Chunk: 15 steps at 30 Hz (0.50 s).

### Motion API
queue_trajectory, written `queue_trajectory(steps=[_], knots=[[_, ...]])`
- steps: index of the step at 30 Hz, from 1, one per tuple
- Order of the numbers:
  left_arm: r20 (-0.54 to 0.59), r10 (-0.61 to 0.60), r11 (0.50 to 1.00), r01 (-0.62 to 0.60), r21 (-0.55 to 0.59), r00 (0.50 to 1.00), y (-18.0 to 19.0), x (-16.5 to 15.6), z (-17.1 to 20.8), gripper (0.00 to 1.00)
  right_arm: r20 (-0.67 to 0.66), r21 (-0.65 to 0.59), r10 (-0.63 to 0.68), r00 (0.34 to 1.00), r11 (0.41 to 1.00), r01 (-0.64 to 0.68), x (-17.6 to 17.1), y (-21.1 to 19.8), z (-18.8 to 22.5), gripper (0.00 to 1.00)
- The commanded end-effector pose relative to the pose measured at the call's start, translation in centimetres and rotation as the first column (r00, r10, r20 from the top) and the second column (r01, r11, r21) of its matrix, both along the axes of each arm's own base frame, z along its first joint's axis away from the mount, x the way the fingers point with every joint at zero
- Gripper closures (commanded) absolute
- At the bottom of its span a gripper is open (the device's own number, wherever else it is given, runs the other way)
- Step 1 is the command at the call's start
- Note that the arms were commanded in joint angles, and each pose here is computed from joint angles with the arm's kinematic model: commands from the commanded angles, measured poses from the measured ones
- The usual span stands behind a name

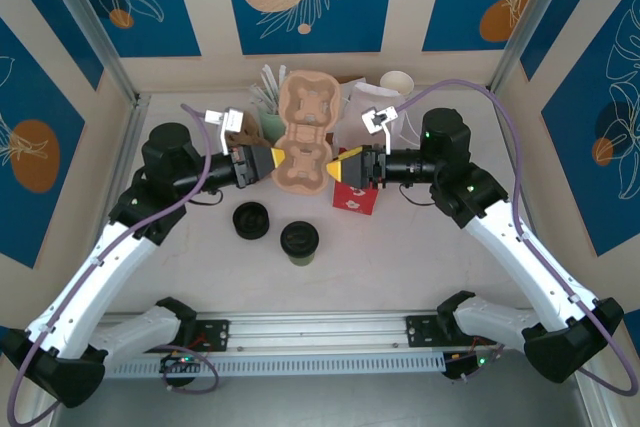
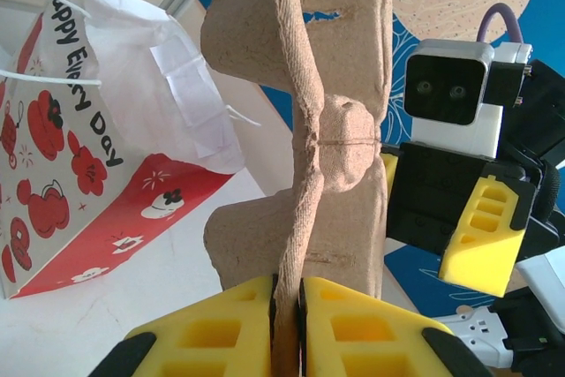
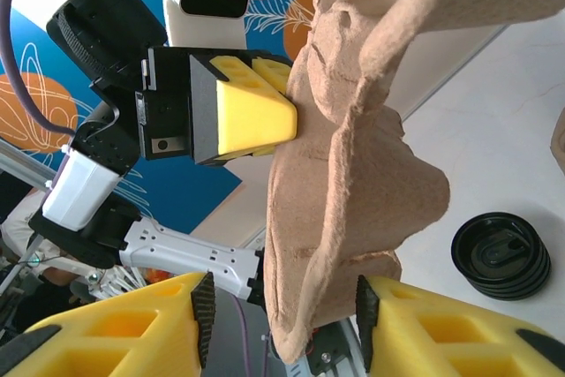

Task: Pack the takeout coffee

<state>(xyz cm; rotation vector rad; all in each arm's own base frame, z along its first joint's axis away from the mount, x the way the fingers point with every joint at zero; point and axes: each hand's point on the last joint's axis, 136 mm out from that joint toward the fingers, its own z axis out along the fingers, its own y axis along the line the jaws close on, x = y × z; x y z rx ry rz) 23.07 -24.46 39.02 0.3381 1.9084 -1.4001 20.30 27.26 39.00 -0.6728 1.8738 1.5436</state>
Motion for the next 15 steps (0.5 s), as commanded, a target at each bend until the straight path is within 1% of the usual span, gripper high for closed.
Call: queue_trajectory(steps=[1,3,7,9,11,12,13,15], knots=[[0.09,-0.003,1.0,0.005,-0.029,0.996,-0.32,-0.28,2.59,0.86,0.039,0.009,0.028,0.999,1.0,-0.028,-0.6,0.17,0.48,0.59],[0.091,-0.007,1.0,0.01,-0.028,0.996,-0.47,-0.35,2.62,0.86,0.042,0.011,0.028,0.999,1.0,-0.028,-0.64,0.18,0.43,0.64],[0.091,-0.017,0.999,0.02,-0.027,0.996,-0.81,-0.4,2.53,0.86,0.047,0.012,0.034,0.998,0.999,-0.035,-0.82,0.25,0.36,0.76],[0.091,-0.021,0.999,0.024,-0.025,0.996,-0.94,-0.42,2.46,0.86,0.048,0.011,0.031,0.998,0.999,-0.032,-0.78,0.25,0.37,0.85],[0.093,-0.024,0.999,0.026,-0.022,0.995,-1.03,-0.42,2.42,0.85,0.05,0.003,0.019,0.999,1.0,-0.019,-0.61,0.18,0.31,1.0],[0.096,-0.028,0.999,0.03,-0.021,0.995,-1.06,-0.5,2.44,0.82,0.051,-0.002,0.013,0.999,1.0,-0.013,-0.59,0.11,0.3,1.0],[0.102,-0.032,0.999,0.034,-0.017,0.994,-1.09,-0.56,2.43,0.76,0.051,-0.01,0.004,0.999,1.0,-0.003,-0.54,0.0,0.26,1.0],[0.129,-0.034,0.999,0.034,-0.001,0.991,-0.88,-0.83,2.68,0.61,0.046,-0.03,-0.02,0.999,0.999,0.022,-0.4,-0.32,0.14,1.0]])
